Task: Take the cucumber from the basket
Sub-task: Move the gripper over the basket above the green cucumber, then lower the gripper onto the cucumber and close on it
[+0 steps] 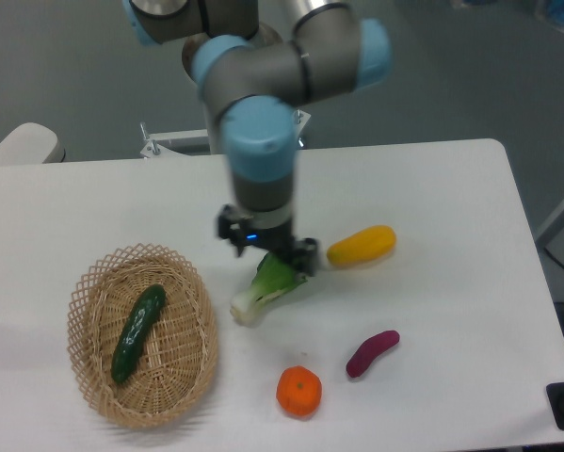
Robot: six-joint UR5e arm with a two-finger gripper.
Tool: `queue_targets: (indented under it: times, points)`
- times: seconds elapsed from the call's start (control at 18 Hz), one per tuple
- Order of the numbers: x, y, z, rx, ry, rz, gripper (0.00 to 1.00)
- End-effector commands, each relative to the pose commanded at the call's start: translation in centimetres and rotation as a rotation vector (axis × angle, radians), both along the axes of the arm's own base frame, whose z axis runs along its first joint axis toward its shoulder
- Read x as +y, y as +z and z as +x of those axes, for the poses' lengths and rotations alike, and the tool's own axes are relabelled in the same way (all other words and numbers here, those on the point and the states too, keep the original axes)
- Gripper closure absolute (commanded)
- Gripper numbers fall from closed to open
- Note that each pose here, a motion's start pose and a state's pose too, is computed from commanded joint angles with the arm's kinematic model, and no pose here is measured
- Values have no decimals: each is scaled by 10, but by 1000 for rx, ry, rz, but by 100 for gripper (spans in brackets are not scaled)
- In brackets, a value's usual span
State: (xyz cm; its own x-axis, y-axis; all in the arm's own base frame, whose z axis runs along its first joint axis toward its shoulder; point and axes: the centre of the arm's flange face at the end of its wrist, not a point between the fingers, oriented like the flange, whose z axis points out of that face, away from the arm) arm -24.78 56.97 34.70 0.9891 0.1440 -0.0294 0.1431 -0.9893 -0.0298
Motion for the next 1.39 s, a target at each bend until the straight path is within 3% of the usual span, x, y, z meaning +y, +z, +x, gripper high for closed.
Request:
queue_targets:
  times: [0.39, 0.78, 1.39]
  points:
    - [45, -51, 50, 11, 39, 28, 0]
    - [51, -104, 75, -5, -4, -5, 0]
    - [61, -126, 101, -5, -44, -4, 0]
